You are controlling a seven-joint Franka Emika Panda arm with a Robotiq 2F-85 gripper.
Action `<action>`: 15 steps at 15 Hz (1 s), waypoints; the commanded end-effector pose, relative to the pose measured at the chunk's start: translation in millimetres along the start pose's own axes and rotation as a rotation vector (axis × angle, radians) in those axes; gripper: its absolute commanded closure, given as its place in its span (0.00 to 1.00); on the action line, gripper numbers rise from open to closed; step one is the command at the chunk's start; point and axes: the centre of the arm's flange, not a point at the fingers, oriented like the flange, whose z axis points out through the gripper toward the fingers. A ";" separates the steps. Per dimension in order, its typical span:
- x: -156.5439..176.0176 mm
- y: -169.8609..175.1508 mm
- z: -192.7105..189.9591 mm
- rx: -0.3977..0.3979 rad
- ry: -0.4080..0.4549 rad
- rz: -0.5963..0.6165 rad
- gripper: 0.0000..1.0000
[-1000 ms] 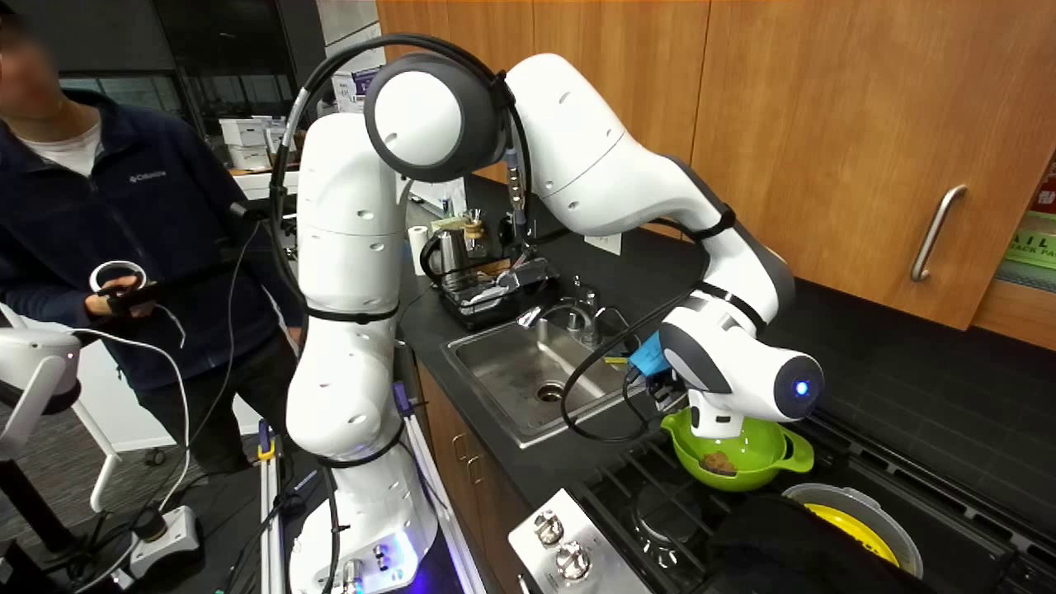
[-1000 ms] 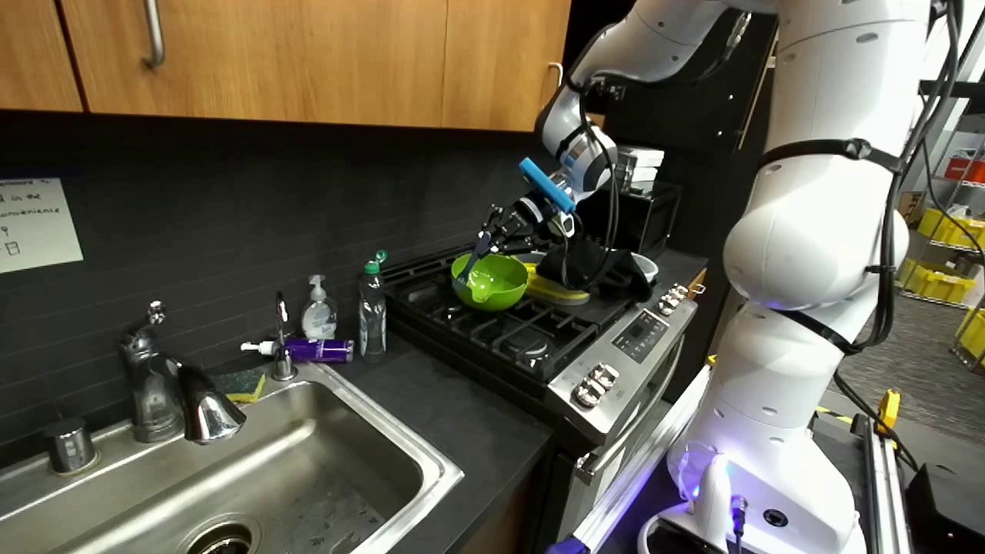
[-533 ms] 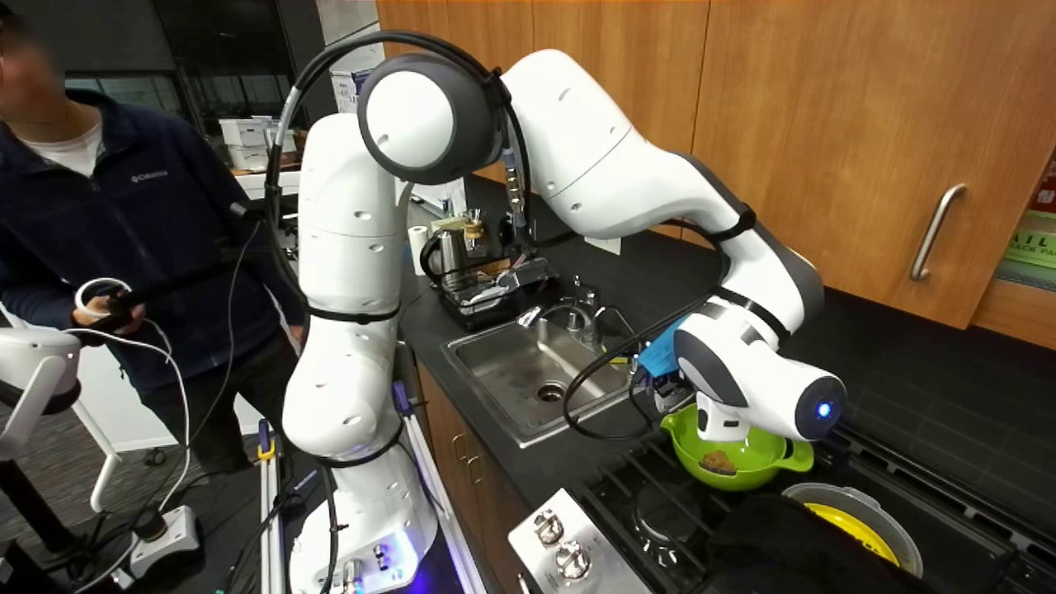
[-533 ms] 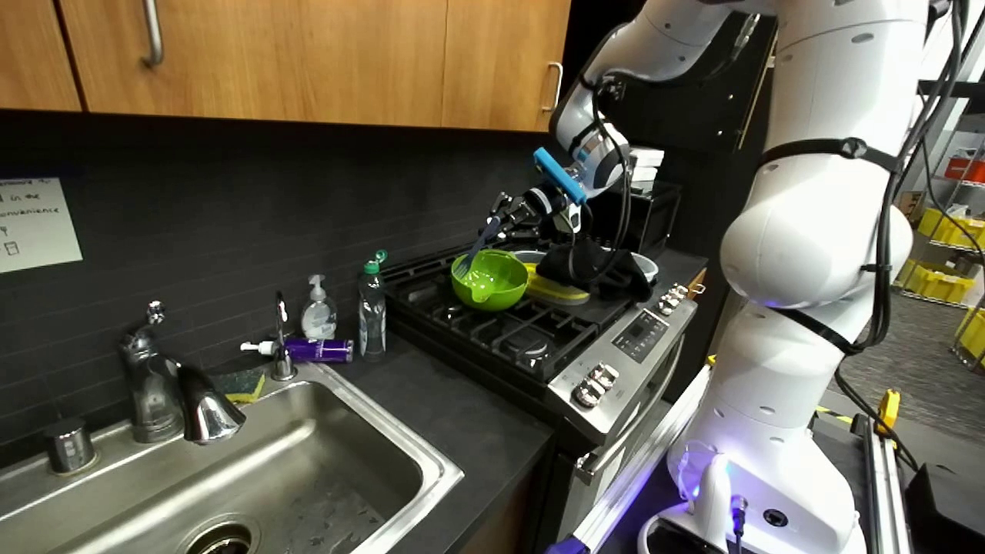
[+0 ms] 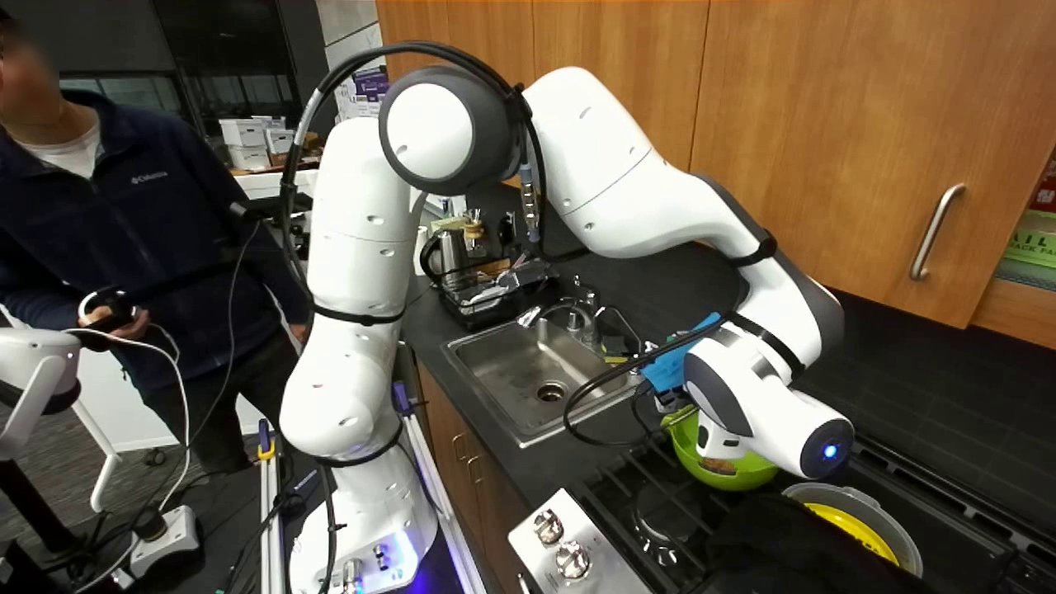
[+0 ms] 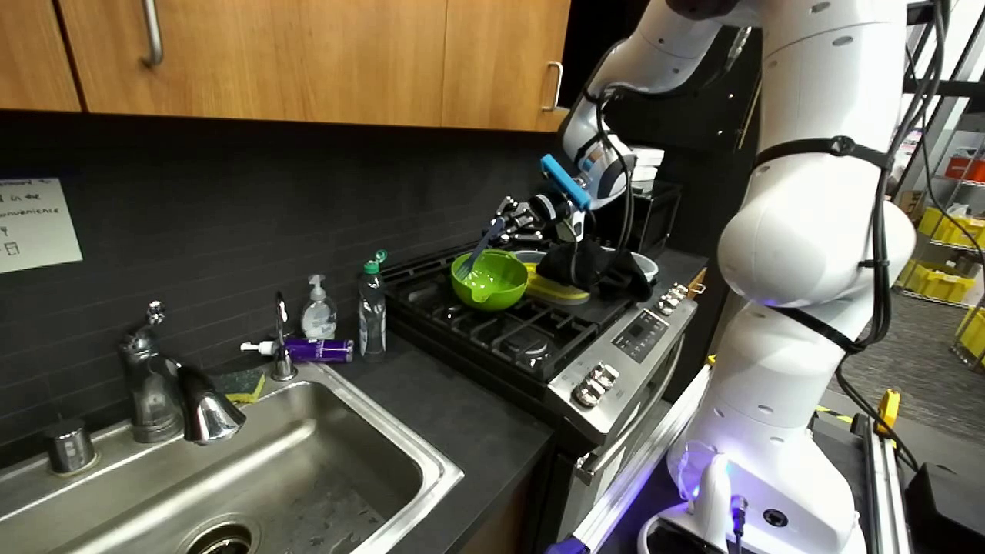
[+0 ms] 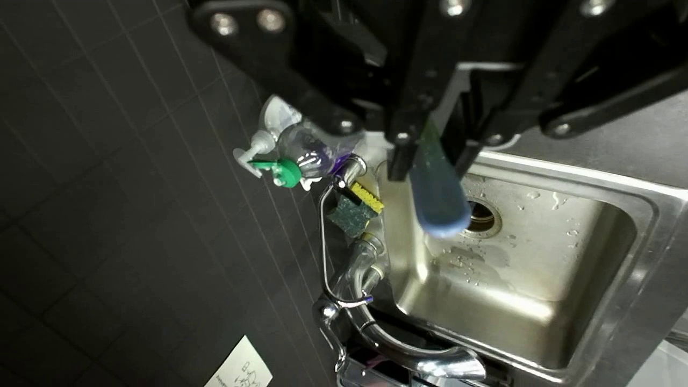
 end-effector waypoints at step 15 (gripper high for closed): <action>49.8 -6.7 -33.5 0.095 -0.009 0.067 0.95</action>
